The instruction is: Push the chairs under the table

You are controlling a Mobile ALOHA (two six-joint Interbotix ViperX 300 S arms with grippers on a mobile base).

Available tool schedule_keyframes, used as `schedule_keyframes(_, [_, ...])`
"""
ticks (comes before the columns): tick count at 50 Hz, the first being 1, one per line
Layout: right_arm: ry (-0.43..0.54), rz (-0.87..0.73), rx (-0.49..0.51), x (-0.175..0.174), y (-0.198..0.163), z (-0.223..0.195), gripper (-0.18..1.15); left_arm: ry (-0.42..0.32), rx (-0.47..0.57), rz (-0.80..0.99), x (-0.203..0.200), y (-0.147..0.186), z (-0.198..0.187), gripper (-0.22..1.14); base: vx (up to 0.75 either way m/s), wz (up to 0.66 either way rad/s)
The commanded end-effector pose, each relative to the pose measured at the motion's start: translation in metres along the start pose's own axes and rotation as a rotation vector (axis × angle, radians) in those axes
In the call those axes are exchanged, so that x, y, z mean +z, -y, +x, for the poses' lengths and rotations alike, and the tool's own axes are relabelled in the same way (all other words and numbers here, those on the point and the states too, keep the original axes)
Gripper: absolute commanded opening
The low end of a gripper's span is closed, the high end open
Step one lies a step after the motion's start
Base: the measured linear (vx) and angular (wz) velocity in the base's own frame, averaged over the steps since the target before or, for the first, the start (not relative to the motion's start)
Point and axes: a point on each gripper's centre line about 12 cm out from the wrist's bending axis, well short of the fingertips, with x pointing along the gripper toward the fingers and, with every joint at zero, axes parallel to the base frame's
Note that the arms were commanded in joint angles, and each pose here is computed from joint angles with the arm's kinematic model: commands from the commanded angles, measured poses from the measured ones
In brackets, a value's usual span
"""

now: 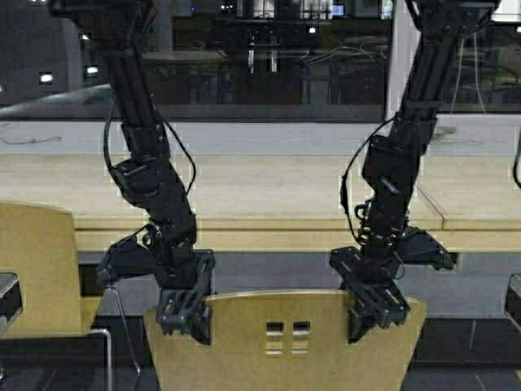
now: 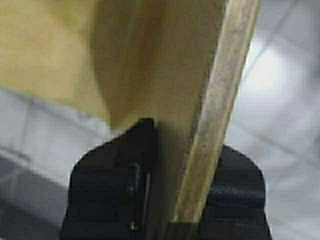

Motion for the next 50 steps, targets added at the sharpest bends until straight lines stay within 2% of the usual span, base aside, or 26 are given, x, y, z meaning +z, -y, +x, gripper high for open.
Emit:
schedule_keyframes(1, [-0.003, -0.135, 0.043, -0.020, -0.017, -0.010, 0.04, 0.010, -0.079, 0.108, 0.010, 0.033, -0.011, 0.04, 0.23, 0.00])
schedule_keyframes(19, [-0.005, -0.146, -0.003, -0.028, 0.005, -0.007, 0.04, 0.007, -0.085, 0.146, 0.010, 0.035, -0.014, 0.04, 0.26, -0.04])
schedule_keyframes(39, [-0.011, -0.181, 0.002, -0.032, 0.002, -0.009, 0.04, -0.006, -0.054, 0.157, 0.010, 0.023, -0.025, 0.04, 0.27, 0.05])
schedule_keyframes(50, [0.008, -0.185, 0.041, -0.031, -0.009, -0.011, 0.04, -0.005, -0.060, 0.157, 0.010, 0.026, -0.020, 0.04, 0.25, -0.03])
